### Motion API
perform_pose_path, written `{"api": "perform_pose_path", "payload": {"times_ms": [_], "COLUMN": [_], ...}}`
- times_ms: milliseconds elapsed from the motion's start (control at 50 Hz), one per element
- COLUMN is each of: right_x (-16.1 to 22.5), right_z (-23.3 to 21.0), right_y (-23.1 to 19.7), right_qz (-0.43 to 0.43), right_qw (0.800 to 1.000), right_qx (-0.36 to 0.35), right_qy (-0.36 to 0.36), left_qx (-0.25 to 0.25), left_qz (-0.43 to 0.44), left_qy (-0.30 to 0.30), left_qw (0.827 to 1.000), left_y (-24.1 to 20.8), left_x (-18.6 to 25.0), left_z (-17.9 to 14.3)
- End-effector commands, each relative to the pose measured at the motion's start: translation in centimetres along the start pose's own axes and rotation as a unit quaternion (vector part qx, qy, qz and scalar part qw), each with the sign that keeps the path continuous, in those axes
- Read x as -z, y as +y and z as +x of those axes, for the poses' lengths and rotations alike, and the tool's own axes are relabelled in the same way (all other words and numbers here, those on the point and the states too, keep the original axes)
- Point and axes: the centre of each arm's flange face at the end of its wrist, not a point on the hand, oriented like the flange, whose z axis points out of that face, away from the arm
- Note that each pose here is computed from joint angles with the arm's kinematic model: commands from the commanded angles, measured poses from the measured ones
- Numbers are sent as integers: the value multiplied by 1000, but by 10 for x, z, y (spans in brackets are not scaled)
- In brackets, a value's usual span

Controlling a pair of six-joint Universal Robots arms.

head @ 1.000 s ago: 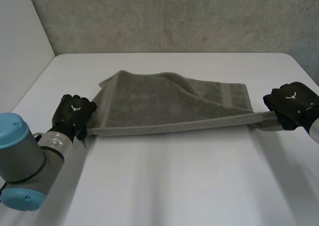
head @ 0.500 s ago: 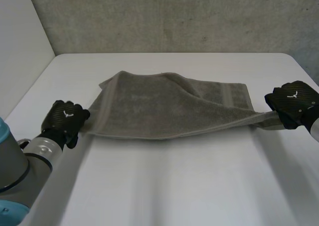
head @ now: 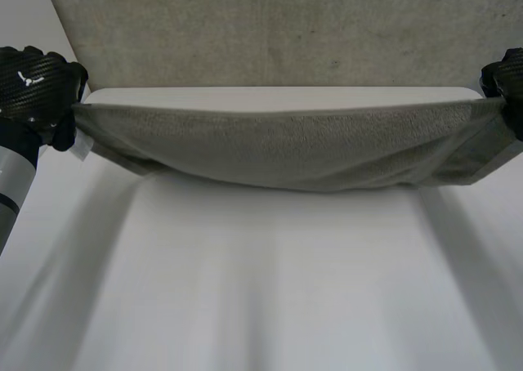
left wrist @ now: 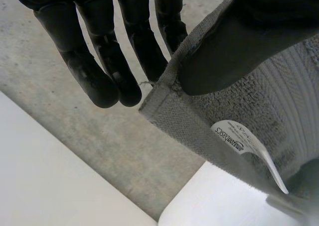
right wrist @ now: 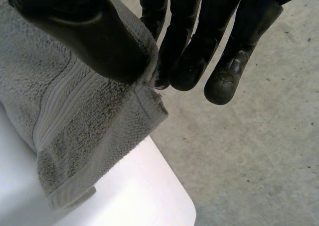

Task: Fold the towel.

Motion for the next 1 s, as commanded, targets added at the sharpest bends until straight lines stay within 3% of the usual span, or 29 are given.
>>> {"api": "perform_pose_path", "payload": {"times_ms": [20,140,360,420,520,560,620,680,740,880,1000], "right_x": [-12,-36,-75,-89,-111,-116,-104,-95,-91,-75,-55], "right_z": [3,-7,-11,-9,14,27,40,44,38,-8,-28], "right_y": [20,47,60,49,11,-18,-49,-57,-51,-15,14], "right_qz": [-28,-68,-97,-75,19,97,154,159,135,39,-22], "right_qw": [999,996,994,996,997,987,975,975,984,998,998], "right_qx": [-12,-22,13,28,57,56,51,41,12,-39,-24], "right_qy": [-22,-58,-52,-36,51,116,149,149,118,-13,-45], "left_qx": [6,10,10,6,13,47,87,100,107,120,126], "left_qz": [-19,-74,-73,-40,20,64,118,138,147,22,-46], "left_qy": [36,61,68,60,-1,-43,-69,-74,-61,34,53], "left_qw": [999,995,995,997,1000,996,987,983,981,992,990], "left_y": [15,55,76,63,24,-4,-36,-50,-60,-6,27], "left_x": [-2,-25,-71,-91,-118,-127,-128,-124,-117,-88,-59], "left_z": [13,30,39,39,18,2,-16,-26,-30,7,18]}}
